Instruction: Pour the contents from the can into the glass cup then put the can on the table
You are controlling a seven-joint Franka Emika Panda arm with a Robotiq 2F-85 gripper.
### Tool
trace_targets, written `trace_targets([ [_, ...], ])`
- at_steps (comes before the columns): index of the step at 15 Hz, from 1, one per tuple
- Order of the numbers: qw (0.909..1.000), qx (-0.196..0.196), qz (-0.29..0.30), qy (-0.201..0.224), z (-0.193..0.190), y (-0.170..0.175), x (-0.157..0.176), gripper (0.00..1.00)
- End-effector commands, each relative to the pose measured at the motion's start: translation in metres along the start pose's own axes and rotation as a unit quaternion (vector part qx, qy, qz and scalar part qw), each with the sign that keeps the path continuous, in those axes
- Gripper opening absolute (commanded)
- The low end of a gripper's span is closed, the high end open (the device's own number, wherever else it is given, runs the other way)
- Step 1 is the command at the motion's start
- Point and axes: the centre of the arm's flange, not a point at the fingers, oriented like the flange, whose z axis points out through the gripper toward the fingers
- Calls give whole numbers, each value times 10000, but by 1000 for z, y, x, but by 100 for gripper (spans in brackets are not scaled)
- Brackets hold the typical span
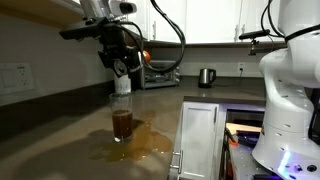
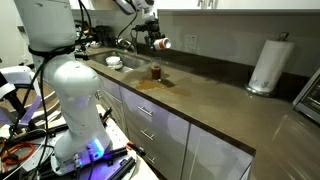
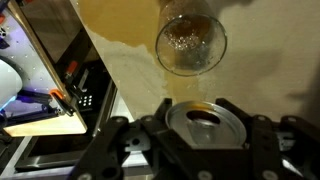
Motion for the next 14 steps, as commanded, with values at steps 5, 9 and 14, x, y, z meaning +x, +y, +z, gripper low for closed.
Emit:
trace_targets([
  [5, 9984, 214, 303, -419, 26, 15, 41, 25],
  [9, 9952, 562, 469, -644, 36, 27, 60, 25],
  [14, 9846, 1253, 572, -1079, 60, 35, 82, 25],
])
